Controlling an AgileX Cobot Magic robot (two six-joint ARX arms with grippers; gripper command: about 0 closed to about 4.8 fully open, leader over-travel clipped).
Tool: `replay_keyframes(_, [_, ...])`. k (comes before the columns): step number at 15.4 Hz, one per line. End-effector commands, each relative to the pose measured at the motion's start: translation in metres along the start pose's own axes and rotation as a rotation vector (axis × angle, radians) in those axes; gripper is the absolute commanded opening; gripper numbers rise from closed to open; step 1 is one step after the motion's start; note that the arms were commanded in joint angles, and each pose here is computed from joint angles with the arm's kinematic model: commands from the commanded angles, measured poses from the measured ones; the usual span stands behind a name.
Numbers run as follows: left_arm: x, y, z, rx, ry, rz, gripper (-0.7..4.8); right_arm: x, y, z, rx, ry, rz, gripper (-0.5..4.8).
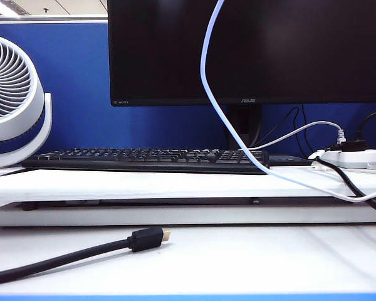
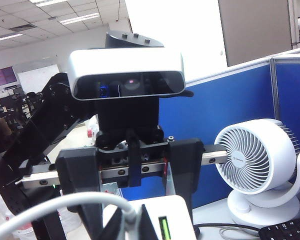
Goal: Pick up the Type-C charging cable and the charging base, insert one end of the Type-C charger into the corresponding slot on the base, and finally place the plugged-in charger back on the table.
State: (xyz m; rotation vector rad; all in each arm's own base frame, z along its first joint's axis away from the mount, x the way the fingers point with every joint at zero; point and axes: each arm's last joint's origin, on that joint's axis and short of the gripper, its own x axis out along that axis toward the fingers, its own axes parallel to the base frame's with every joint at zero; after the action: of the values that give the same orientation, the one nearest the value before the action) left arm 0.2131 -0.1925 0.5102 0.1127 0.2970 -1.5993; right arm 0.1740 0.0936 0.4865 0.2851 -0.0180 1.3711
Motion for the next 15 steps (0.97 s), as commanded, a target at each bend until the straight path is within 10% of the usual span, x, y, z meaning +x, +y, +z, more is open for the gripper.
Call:
replay_keyframes(1, [-0.0022,-0.0028,0.0045,0.028,-0.024,-0.001,-0.06,-0.0002,0.0031,0.002,-0.009,0.003,0.03,-0.01])
replay_keyframes(15, [-0.0025,-0.0022,0.0114,0.012,-0.075,-0.012,-0.06,0.0022,-0.0028,-0.0072,-0.002,0.075,0.065,-0.02])
